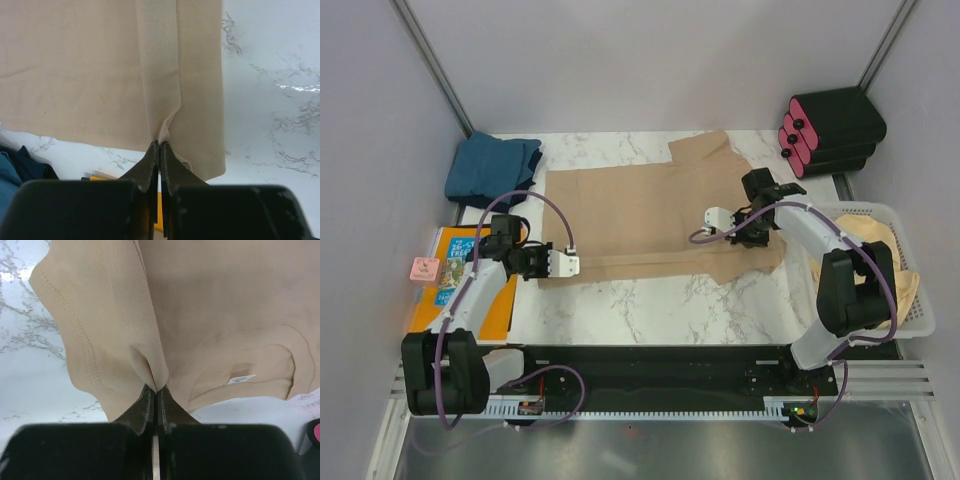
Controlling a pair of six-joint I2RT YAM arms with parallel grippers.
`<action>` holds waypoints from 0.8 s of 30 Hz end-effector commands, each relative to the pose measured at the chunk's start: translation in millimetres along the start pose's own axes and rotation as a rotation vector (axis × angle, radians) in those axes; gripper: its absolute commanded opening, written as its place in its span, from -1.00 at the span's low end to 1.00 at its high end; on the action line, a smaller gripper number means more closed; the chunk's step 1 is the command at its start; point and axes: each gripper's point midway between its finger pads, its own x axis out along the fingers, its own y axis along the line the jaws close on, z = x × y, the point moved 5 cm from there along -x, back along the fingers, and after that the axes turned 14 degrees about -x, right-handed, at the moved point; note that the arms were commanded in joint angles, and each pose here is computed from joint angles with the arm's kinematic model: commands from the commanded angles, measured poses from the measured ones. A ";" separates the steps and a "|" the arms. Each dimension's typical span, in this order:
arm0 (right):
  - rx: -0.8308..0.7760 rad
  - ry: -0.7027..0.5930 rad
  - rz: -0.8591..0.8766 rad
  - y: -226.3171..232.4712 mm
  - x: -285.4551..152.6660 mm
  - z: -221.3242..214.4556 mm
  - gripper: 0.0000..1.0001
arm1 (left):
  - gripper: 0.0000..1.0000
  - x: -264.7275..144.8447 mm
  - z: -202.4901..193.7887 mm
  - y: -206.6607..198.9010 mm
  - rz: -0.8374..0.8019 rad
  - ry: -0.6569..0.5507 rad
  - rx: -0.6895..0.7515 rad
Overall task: Fold and stack the t-shirts
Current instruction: Fold the flattened tshirt in 1/3 of the way
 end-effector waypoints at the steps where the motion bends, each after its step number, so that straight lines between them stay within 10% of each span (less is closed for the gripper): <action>1: 0.000 0.015 -0.064 -22.8 -6.8 -2.8 -1.00 | -0.96 -5.0 4.8 28.9 0.065 -0.007 0.058; 24: -0.008 0.023 -0.096 -61.3 3.8 -5.1 -1.00 | -0.96 14.1 0.1 63.7 0.088 -0.017 0.067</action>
